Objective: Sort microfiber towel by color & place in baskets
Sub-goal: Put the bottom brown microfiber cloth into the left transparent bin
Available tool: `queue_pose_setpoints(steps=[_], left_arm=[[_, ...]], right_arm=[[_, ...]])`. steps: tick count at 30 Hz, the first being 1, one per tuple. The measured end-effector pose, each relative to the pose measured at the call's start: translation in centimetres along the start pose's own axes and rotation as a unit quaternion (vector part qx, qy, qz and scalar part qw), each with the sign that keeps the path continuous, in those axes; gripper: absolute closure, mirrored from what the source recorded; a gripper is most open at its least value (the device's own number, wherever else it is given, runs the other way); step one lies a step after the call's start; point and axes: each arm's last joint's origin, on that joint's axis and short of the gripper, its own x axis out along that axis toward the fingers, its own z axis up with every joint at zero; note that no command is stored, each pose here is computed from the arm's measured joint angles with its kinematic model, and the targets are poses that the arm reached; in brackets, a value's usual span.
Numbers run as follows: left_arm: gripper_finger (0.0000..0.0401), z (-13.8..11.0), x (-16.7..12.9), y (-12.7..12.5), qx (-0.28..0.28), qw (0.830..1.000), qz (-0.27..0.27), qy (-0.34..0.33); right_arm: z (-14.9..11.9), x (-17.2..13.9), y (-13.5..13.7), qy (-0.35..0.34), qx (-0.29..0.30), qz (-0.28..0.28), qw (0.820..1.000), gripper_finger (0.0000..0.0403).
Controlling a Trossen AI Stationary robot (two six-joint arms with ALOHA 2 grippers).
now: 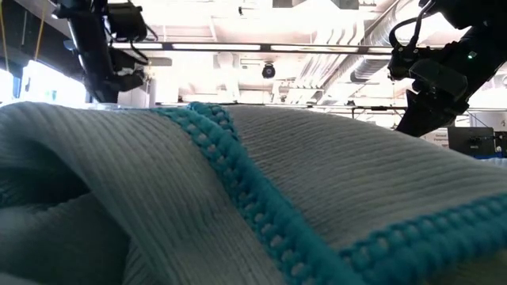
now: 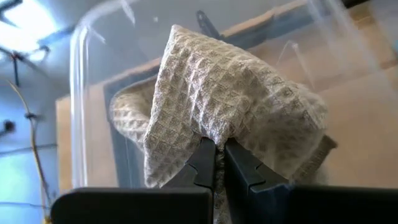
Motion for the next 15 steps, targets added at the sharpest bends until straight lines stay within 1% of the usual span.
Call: queue_pose_setpoints(steps=[6,8,11,15], left_arm=[[0.0396,-0.5,1.9,0.2,-0.032,0.999,-0.027,0.018],[0.0389,-0.7,2.3,0.2,-0.039,0.999,-0.025,0.024],[0.0374,-0.8,2.7,0.2,-0.044,0.998,-0.022,0.033],[0.0344,-0.9,2.7,0.1,-0.043,0.998,-0.041,0.038]], right_arm=[[0.0,0.0,0.0,-0.001,0.001,0.001,1.000,0.0403],[0.0,0.0,0.0,-0.001,0.001,0.001,1.000,0.0403],[0.0,0.0,0.0,-0.002,0.001,0.002,1.000,0.0403],[0.0,0.0,0.0,-0.001,0.001,0.002,1.000,0.0403]])
